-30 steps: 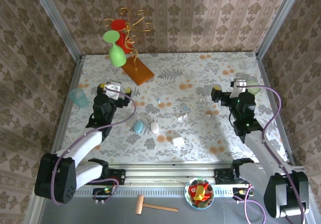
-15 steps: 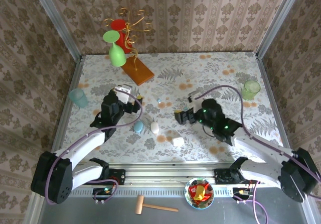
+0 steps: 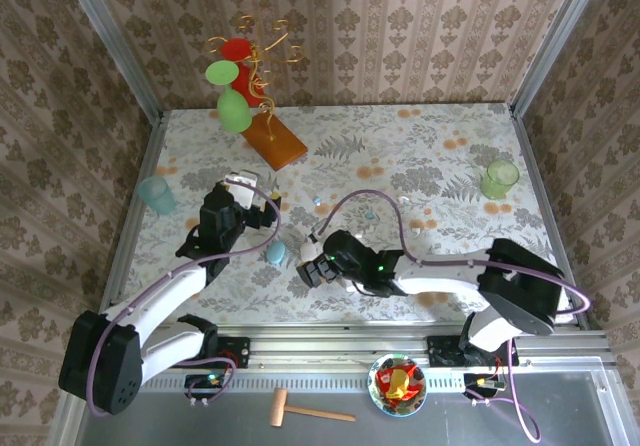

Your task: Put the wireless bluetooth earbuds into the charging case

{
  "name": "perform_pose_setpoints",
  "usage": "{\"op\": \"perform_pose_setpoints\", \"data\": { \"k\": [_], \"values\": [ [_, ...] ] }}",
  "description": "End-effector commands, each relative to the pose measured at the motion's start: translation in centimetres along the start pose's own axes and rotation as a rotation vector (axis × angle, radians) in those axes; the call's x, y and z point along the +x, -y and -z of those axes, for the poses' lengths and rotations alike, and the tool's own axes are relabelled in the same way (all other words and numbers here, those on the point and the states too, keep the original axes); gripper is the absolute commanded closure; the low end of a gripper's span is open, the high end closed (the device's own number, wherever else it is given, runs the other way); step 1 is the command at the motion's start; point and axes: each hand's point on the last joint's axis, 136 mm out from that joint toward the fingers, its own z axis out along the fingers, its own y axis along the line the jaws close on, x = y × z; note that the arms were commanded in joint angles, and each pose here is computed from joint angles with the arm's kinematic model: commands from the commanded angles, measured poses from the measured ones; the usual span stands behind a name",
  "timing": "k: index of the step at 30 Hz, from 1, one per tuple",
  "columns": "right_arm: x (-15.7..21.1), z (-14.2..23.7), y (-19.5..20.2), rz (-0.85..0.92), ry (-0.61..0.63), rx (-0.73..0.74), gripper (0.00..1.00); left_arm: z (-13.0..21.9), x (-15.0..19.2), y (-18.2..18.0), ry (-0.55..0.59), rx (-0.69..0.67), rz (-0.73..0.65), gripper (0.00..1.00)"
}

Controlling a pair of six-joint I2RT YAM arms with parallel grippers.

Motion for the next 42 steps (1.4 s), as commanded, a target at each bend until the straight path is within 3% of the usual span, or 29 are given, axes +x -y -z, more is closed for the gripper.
{"op": "perform_pose_setpoints", "data": {
  "k": [1,13,30,34,37,42],
  "values": [
    [-1.2,-1.3,-0.2,-0.060,0.027,0.055,0.00,0.5,0.6,-0.7,-0.018,-0.026,0.010,0.00],
    [1.4,-3.7,2.6,-0.054,-0.077,0.183,0.00,1.2,0.7,-1.3,-0.012,-0.039,0.026,0.00],
    [2.5,-1.5,8.3,-0.125,-0.084,0.284,0.12,0.5,1.2,-1.1,-0.022,-0.028,0.036,0.00],
    [1.4,-0.7,8.3,-0.115,-0.053,0.253,0.12,0.3,1.4,-0.9,-0.027,-0.017,0.039,0.00],
    [0.1,-0.6,6.3,-0.051,-0.022,0.136,0.07,0.2,1.5,-0.8,-0.029,-0.016,0.038,0.00],
    [-0.8,-0.6,6.0,-0.104,-0.034,0.068,0.06,0.3,1.7,-0.8,-0.032,-0.016,0.030,0.00]
  ]
}}
